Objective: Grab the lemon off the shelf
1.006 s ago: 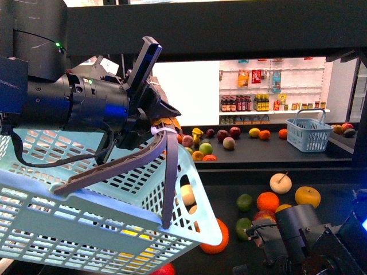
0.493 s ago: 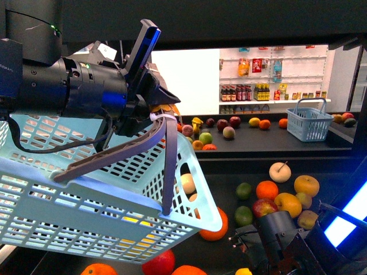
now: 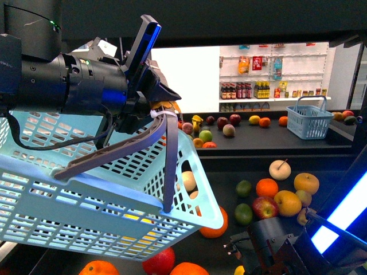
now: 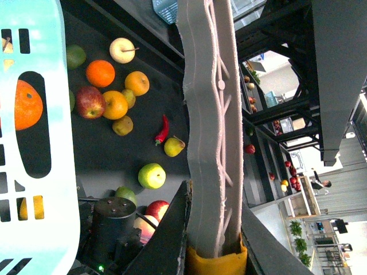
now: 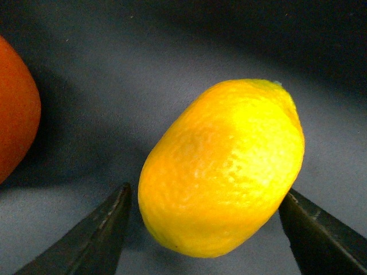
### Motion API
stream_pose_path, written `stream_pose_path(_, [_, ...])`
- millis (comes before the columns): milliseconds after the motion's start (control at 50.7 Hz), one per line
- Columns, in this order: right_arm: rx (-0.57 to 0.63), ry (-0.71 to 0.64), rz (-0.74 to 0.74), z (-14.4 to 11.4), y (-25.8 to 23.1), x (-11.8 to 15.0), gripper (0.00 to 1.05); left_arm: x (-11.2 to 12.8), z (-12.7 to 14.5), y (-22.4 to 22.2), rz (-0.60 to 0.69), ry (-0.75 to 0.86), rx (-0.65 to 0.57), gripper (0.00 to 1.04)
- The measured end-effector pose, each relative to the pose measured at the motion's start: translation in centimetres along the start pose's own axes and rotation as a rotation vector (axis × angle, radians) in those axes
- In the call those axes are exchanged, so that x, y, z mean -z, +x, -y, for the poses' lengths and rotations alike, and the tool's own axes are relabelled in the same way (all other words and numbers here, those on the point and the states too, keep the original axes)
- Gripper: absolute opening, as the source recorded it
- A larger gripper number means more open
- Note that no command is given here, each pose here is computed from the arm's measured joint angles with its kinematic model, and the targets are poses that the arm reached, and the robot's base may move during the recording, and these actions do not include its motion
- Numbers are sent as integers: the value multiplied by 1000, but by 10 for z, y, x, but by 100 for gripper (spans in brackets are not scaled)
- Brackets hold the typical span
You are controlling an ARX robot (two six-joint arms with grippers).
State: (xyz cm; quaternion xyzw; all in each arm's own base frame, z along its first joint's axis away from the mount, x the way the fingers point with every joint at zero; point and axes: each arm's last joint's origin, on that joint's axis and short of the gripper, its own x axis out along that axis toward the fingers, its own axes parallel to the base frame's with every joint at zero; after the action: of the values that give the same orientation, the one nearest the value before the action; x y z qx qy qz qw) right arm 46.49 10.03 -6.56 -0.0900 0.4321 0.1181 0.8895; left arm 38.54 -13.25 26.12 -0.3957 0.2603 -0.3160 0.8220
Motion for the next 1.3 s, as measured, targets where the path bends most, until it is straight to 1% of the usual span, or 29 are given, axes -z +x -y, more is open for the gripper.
stream_pose_path(79, [5, 2, 2, 1, 0, -1, 61, 0, 0, 0, 0, 0, 0, 11])
stream_pose_path(138, [11, 4, 1, 2, 0, -1, 49, 0, 0, 0, -1, 0, 1, 11])
stream_pose_path(177, [12, 7, 3, 4, -1, -2, 44, 0, 0, 0, -1, 0, 1, 11])
stream_pose_path(256, [18, 15, 9, 7, -5, -5, 41, 0, 0, 0, -1, 0, 1, 11])
stream_pose_path(276, [40, 60, 94, 25, -46, -28, 39, 0, 0, 0, -1, 0, 1, 11])
stream_pose_path(453, [33, 132, 223, 51, -101, -57, 38, 0, 0, 0, -1, 0, 0, 11])
stream_pose_path(513, [21, 171, 282, 61, -128, -71, 38, 0, 0, 0, -1, 0, 1, 11])
stream_pose_path(651, [-20, 221, 410, 68, -185, -98, 38, 0, 0, 0, -1, 0, 0, 11])
stream_pose_path(710, [-68, 222, 495, 61, -223, -115, 38, 0, 0, 0, -1, 0, 1, 11])
stream_pose_path(749, [-99, 221, 531, 54, -240, -121, 38, 0, 0, 0, -1, 0, 1, 11])
stream_pose_path(808, [-131, 209, 561, 45, -256, -126, 38, 0, 0, 0, -1, 0, 1, 11])
stream_pose_path(907, [-209, 183, 607, 21, -284, -133, 38, 0, 0, 0, 0, 0, 0, 11])
stream_pose_path(1025, [-289, 153, 622, -5, -300, -134, 38, 0, 0, 0, -1, 0, 1, 11])
stream_pose_path(1144, [-341, 133, 611, -26, -302, -133, 37, 0, 0, 0, 0, 0, 0, 11])
stream_pose_path(1301, [-373, 129, 586, -42, -299, -129, 37, 0, 0, 0, -1, 0, 1, 11])
